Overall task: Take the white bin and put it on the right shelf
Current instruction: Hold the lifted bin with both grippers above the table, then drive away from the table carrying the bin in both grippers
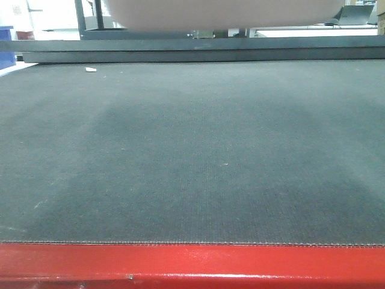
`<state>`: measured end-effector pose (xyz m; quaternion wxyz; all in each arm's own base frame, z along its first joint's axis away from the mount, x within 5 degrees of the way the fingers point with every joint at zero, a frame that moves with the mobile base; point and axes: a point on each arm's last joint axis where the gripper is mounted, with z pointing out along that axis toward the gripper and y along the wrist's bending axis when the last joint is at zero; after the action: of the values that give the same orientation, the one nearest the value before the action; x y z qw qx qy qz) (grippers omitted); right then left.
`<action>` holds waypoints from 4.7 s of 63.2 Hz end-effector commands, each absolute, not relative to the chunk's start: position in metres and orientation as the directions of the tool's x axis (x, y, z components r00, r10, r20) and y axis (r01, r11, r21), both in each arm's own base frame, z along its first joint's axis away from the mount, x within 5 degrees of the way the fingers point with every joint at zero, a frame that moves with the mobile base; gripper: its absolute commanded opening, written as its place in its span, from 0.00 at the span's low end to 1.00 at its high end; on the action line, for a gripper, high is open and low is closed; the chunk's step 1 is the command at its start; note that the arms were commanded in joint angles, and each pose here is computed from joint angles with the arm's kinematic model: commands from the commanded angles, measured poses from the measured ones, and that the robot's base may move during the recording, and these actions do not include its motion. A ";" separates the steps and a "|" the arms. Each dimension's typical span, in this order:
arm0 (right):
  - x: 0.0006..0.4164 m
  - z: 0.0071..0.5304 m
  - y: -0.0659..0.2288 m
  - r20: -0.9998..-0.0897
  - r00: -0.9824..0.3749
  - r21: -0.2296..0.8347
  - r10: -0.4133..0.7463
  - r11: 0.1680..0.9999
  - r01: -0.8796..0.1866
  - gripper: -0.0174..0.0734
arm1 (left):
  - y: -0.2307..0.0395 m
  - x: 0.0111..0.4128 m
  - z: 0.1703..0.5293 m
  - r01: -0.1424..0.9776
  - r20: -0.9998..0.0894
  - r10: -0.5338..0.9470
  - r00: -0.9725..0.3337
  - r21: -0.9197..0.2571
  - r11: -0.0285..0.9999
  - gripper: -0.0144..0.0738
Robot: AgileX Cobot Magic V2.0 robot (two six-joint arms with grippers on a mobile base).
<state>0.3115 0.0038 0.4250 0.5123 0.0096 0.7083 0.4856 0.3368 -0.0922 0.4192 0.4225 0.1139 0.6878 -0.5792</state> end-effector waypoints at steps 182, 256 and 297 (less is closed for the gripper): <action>0.256 0.470 0.040 -0.773 -0.502 0.618 0.388 0.279 -0.735 0.26 | -0.123 0.284 0.476 0.819 -0.798 -0.219 -0.561 -0.574 -0.002 0.03; 0.256 0.470 0.040 -0.773 -0.502 0.618 0.388 0.279 -0.735 0.26 | -0.123 0.284 0.476 0.819 -0.798 -0.219 -0.561 -0.574 -0.002 0.03; 0.256 0.470 0.040 -0.773 -0.502 0.618 0.388 0.279 -0.735 0.26 | -0.123 0.284 0.476 0.819 -0.798 -0.219 -0.561 -0.574 -0.002 0.03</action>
<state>0.2988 0.0047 0.4388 0.5356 0.0069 0.6987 0.4742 0.3339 -0.0986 0.4417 0.4459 0.1304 0.6670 -0.5825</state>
